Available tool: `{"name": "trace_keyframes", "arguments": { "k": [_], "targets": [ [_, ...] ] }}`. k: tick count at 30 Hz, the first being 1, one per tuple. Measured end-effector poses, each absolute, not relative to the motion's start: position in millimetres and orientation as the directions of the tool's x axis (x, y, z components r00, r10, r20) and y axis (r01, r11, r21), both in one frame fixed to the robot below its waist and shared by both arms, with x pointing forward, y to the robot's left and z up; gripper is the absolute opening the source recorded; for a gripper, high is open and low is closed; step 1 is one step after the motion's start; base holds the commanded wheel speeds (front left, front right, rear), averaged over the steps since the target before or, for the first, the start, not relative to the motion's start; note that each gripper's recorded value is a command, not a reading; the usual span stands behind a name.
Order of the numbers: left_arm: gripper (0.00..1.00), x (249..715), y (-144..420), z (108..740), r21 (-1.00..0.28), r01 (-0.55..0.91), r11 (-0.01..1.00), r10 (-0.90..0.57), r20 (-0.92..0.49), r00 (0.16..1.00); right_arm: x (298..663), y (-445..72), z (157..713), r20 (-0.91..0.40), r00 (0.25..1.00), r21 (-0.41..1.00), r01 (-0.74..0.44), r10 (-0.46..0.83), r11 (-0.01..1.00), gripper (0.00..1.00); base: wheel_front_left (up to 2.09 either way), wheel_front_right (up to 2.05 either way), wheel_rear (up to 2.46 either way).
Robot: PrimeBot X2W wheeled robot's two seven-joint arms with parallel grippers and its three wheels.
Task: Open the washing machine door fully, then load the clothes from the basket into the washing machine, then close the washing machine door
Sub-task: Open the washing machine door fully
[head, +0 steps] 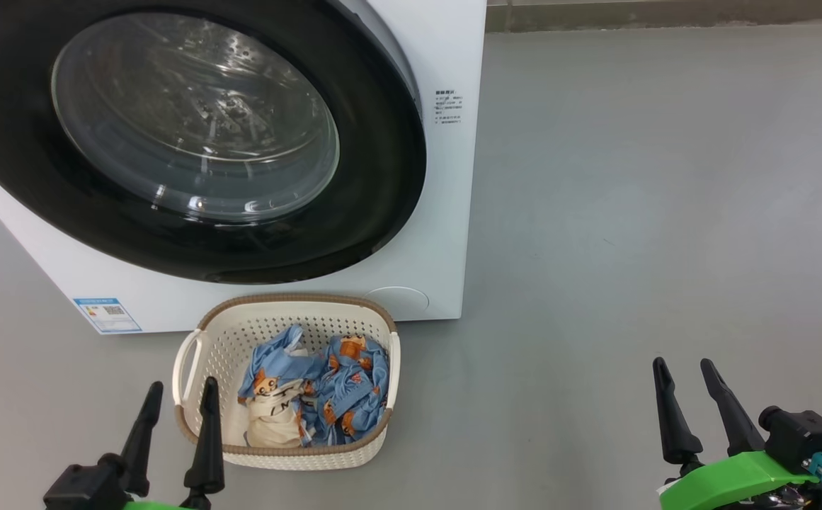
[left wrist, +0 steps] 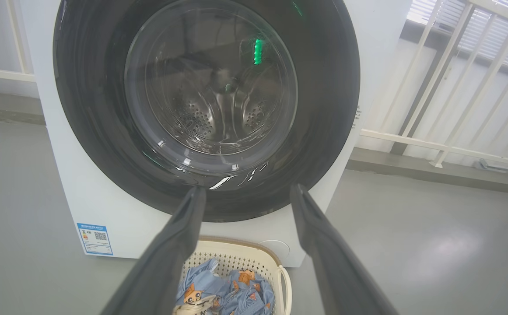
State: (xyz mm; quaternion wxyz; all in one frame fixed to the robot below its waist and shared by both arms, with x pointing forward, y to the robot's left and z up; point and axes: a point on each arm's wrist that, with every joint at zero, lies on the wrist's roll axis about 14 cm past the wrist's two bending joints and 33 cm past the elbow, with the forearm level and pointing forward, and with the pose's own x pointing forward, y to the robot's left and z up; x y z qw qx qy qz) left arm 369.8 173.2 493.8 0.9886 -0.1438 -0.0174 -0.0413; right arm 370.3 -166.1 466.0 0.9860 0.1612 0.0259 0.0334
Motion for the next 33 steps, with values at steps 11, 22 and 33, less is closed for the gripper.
{"name": "trace_keyframes", "arguments": {
  "k": [11, 22, 33],
  "targets": [
    [1.00, 363, 168, 494, -0.308, 0.089, 0.947, -0.078, 0.048, 0.996, 389, -150, 494, 0.044, 0.995, 0.450, -0.103, 0.093, 0.887, 0.00, 0.00, 0.00, 0.00],
    [1.00, 357, 169, 485, -0.330, 0.069, 0.942, -0.066, 0.020, 0.998, 443, -140, 548, 0.155, 0.987, 0.862, -0.158, 0.046, 0.482, 0.00, 0.00, 0.00, 0.00],
    [1.00, 368, 174, 476, -0.344, 0.039, 0.938, -0.044, -0.008, 0.999, 509, -130, 591, 0.190, 0.960, 0.941, -0.238, 0.207, 0.241, 0.00, 0.00, 0.00, 0.00]
  ]
}}
